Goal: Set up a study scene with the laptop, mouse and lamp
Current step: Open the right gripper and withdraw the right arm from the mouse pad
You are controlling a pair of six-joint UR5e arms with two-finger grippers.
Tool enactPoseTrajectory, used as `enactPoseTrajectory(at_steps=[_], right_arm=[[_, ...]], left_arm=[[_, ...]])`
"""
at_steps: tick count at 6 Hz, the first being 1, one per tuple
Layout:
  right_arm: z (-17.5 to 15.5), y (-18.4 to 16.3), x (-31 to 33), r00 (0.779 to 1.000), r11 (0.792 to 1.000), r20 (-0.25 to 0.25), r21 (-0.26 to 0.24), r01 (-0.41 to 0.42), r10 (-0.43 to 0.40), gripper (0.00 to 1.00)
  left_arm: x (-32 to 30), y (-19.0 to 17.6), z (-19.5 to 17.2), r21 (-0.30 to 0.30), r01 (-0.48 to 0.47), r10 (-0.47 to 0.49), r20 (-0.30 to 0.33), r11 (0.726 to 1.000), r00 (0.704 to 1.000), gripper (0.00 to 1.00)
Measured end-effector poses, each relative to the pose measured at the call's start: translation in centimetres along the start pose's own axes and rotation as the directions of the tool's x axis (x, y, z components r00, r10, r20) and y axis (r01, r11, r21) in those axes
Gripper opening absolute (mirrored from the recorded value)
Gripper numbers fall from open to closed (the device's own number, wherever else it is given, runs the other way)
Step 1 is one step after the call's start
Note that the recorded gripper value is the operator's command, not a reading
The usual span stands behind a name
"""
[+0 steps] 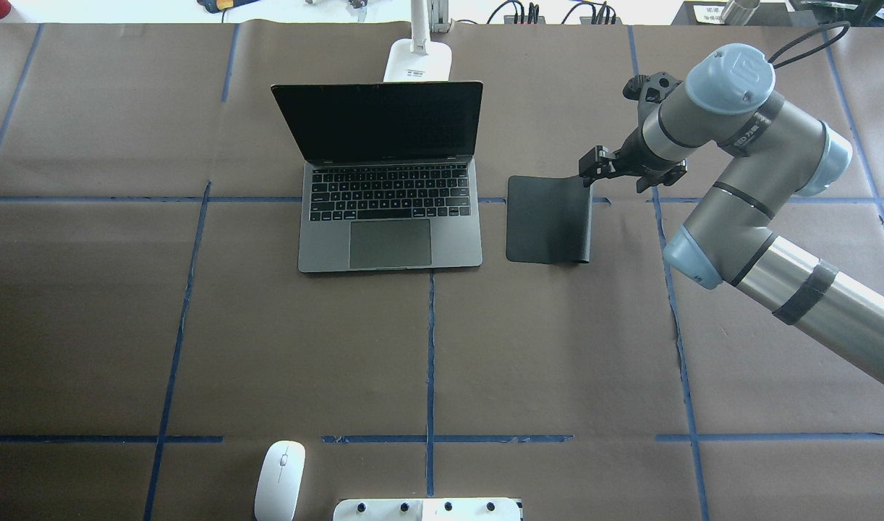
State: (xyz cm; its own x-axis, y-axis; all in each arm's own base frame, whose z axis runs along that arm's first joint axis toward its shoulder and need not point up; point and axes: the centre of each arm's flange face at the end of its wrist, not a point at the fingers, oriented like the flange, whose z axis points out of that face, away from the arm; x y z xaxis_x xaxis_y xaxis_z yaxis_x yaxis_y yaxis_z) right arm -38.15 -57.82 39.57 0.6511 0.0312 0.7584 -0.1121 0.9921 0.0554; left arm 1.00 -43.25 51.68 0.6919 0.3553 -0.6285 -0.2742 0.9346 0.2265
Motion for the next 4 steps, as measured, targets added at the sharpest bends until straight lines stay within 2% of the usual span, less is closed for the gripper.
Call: enactPoseTrajectory(at_steps=[2,3,4], right_arm=[[-3.7,1.8,3.9,0.989,0.991,-0.062,-0.042,0.13,-0.133,1.0],[-5.7,2.7,7.4,0.979,0.98,-0.069,-0.066,0.19,-0.194,1.0],[-7.9,3.4,12.3,0.968,0.967,-0.058,-0.087,0.24,-0.246,1.0]], left_arm=[[3.6,-2.2,-0.8,0.065,-0.118,0.118,0.001,0.991,0.993,1.0],[5.6,-3.5,-0.5,0.075,-0.112,0.113,-0.007,0.991,0.994,1.0],[8.7,-5.2,-0.2,0.084,-0.049,0.052,-0.026,0.995,0.998,1.0]])
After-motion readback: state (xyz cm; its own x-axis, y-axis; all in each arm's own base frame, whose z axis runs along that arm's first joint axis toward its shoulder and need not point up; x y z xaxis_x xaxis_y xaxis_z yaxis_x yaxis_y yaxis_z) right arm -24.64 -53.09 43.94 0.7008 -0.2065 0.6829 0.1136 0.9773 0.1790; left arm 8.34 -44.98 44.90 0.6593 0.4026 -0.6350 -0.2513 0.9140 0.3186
